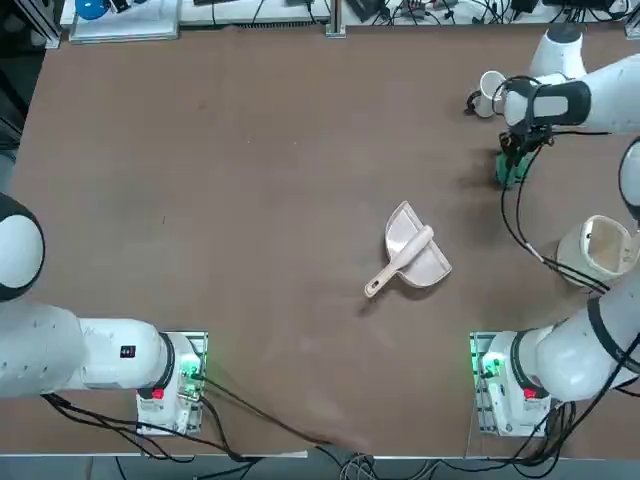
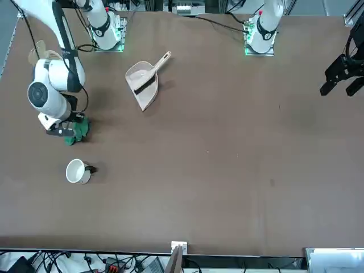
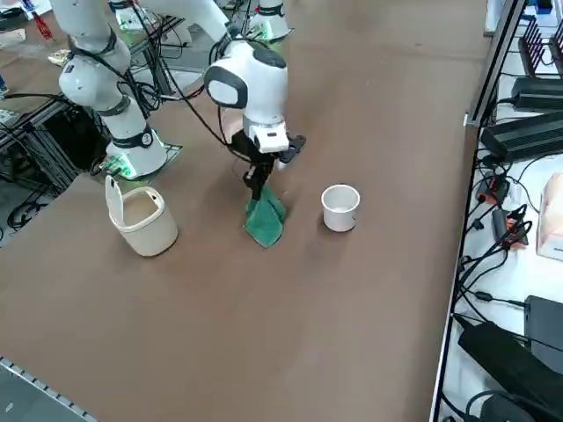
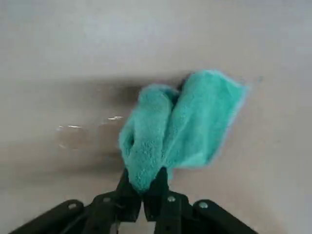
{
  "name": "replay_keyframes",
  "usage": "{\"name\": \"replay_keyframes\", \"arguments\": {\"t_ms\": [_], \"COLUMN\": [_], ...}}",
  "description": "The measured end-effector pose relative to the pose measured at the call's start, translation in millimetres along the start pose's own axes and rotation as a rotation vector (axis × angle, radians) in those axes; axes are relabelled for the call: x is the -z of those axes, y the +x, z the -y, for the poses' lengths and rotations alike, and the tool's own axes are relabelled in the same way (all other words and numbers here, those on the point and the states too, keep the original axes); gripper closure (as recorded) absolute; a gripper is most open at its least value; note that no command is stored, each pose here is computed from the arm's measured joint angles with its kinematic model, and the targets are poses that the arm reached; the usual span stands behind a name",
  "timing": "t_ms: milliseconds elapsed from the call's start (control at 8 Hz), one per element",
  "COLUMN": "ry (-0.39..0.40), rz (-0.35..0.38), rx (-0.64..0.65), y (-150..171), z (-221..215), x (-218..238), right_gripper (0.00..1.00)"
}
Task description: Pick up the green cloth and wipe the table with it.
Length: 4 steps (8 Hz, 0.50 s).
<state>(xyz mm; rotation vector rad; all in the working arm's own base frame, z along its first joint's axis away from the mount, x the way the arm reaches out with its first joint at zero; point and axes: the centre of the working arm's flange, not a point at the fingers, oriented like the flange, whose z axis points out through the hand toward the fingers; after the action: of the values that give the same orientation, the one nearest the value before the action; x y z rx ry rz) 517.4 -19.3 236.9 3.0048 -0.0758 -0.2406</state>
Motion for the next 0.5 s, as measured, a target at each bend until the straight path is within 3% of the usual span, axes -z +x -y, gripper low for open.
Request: {"name": "replay_keyframes", "arguments": {"t_ms": [500], "ry": [0.099], "rz": [-0.009], "rx": [-0.074], "y": [-4], "z": [92], "x": [-7], "right_gripper": [0.93]}}
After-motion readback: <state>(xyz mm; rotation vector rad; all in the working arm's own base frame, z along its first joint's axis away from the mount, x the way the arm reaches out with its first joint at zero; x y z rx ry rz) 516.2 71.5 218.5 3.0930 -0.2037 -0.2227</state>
